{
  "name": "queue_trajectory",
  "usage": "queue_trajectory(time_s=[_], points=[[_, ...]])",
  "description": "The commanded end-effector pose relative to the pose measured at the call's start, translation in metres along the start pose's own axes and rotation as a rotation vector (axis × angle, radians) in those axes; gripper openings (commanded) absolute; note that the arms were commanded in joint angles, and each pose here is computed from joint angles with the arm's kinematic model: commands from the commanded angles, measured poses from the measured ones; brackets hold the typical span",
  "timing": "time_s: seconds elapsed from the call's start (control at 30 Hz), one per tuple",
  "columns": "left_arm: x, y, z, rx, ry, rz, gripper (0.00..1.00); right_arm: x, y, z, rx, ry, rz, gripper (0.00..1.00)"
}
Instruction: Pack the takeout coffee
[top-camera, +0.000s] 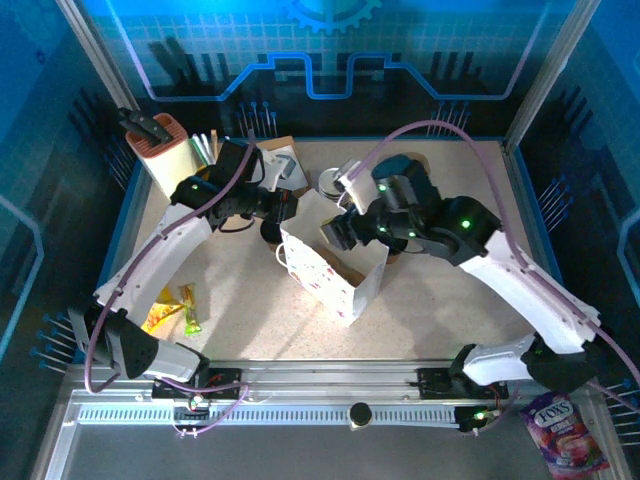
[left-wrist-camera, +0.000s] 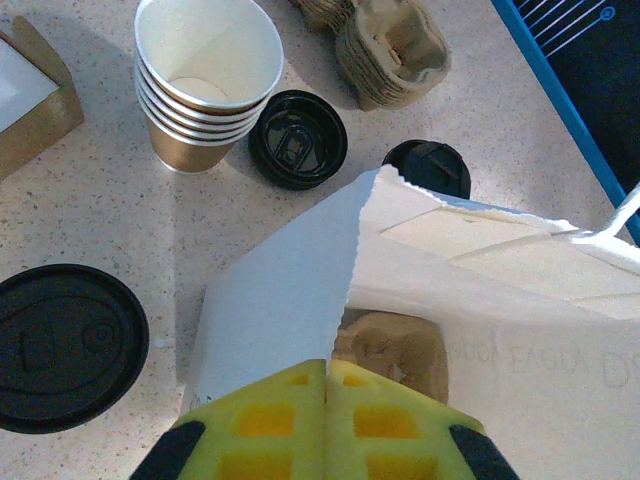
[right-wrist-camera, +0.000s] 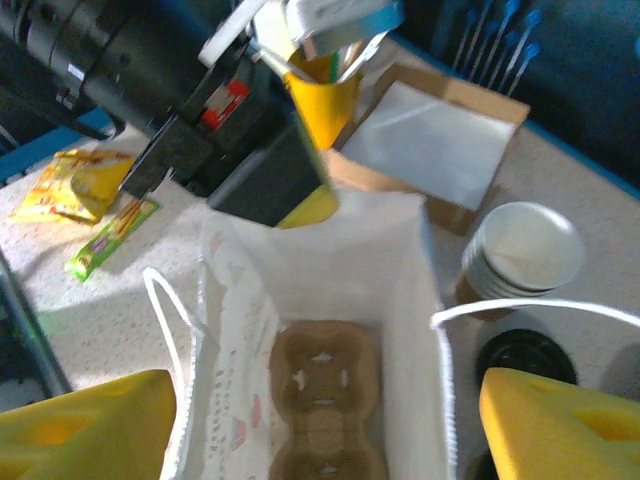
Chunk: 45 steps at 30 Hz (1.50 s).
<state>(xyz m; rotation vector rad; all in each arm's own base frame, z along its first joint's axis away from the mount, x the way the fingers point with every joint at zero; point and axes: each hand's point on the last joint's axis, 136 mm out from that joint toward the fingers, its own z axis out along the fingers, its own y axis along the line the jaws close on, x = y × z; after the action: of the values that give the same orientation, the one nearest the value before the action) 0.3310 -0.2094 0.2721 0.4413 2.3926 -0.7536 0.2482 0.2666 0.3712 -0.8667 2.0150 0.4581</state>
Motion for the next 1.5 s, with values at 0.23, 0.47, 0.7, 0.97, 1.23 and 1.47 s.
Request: queue_trajectory(time_s=[0.23,0.47,0.7,0.97,1.23,1.47], points=[[-0.003,-0.003,-0.022,0.014,-0.033,0.022,0.0,-0.004,-0.088,-0.068,0.271,-0.131,0.138,0.87],[-0.002,0.001,-0.026,0.008,-0.021,0.002,0.0,0.045,-0.147,-0.069,0.422,-0.001,0.31,0.91],[0.0,0.004,-0.027,-0.009,-0.011,0.002,0.0,0.111,-0.162,-0.029,0.458,0.214,0.366,0.96],[0.0,0.005,-0.031,-0.031,-0.008,0.003,0.0,0.165,-0.161,0.015,0.386,0.419,0.396,0.98],[0.003,0.008,-0.034,-0.057,0.007,0.014,0.0,0.197,-0.163,0.052,0.318,0.544,0.425,0.99],[0.014,0.012,-0.039,-0.084,0.019,0.011,0.0,0.21,-0.152,0.077,0.233,0.624,0.411,0.99]])
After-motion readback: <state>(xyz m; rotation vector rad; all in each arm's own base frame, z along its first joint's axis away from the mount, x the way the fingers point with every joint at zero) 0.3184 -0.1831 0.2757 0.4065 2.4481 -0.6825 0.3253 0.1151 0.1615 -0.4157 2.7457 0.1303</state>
